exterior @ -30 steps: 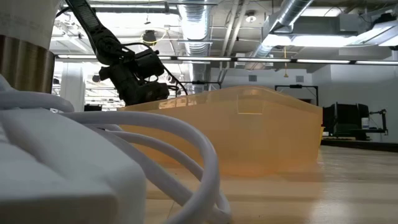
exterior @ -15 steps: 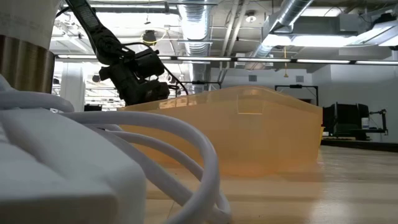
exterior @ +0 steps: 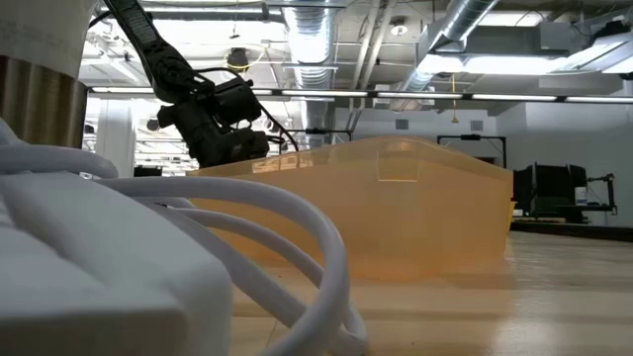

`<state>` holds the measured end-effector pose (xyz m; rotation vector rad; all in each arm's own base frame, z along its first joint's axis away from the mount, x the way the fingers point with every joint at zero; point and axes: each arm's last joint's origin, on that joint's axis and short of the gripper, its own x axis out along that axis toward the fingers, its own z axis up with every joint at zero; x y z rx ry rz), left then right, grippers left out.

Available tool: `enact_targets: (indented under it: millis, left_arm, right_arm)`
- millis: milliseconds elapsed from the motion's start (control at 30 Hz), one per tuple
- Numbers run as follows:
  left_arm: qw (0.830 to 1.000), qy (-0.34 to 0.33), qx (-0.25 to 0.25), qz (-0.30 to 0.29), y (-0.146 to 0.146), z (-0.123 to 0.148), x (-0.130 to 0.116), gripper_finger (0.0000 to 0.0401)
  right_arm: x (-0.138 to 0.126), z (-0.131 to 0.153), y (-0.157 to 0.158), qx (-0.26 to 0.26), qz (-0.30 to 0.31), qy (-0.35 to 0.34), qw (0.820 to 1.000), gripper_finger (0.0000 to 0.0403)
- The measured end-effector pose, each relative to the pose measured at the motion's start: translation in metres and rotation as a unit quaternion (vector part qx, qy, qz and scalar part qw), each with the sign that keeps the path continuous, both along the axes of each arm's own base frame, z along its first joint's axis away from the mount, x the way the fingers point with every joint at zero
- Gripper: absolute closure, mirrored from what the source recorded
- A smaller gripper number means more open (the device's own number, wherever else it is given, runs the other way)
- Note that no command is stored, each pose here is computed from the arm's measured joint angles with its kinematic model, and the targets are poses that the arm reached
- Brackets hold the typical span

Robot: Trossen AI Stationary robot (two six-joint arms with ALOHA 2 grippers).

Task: Pick & Place School Supplies
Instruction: Put the yellow eraser into the red bin

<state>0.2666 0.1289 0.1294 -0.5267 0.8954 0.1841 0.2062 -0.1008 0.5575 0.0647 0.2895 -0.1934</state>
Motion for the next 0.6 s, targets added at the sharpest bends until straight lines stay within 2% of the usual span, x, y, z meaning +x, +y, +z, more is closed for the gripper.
enact_targets:
  millis: [167, 367, 600]
  left_arm:
    - [0.999, 0.002, -0.036, -0.019, -0.003, -0.011, 0.003, 0.0401]
    - [0.999, -0.007, -0.025, -0.020, -0.008, -0.012, 0.010, 0.0401]
    - [1.000, -0.003, -0.021, 0.002, 0.002, -0.013, 0.006, 0.0401]
  right_arm:
    - [0.000, 0.000, 0.000, 0.000, 0.000, 0.000, 1.000, 0.0239]
    - [0.000, 0.000, 0.000, 0.001, 0.000, 0.001, 1.000, 0.0239]
    - [0.000, 0.000, 0.000, 0.001, 0.000, 0.001, 1.000, 0.0239]
